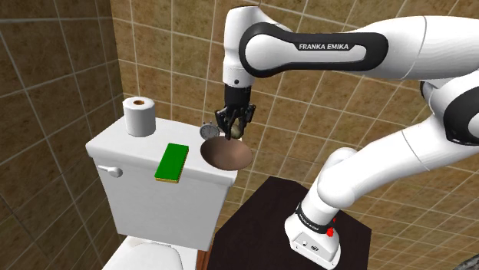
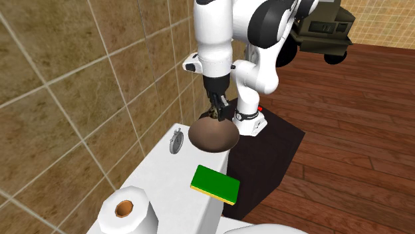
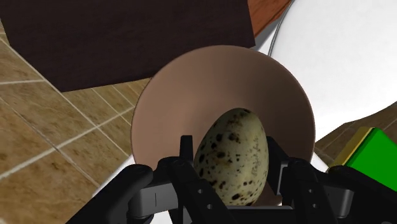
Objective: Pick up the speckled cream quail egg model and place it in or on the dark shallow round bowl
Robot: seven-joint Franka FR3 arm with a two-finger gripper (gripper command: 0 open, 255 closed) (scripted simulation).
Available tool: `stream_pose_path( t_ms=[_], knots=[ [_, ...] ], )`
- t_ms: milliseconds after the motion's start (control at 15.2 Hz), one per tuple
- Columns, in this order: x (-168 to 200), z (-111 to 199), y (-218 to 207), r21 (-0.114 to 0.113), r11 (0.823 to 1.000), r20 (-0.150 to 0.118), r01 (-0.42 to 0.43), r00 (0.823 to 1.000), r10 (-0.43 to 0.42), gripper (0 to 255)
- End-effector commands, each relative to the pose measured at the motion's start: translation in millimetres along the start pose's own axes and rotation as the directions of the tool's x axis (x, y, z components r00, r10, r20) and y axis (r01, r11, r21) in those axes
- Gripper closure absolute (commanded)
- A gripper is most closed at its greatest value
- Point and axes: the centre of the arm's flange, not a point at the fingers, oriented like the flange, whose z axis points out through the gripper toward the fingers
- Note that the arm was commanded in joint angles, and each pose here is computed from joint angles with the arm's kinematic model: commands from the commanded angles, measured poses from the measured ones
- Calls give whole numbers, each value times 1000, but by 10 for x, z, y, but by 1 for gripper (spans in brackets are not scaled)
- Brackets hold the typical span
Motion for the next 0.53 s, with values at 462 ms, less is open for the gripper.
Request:
stream_pose_path(
  t_ms=[462],
  knots=[
    [97, 411, -50, 0, 1000, 0, 0, 1000, 0, 255]
  ],
)
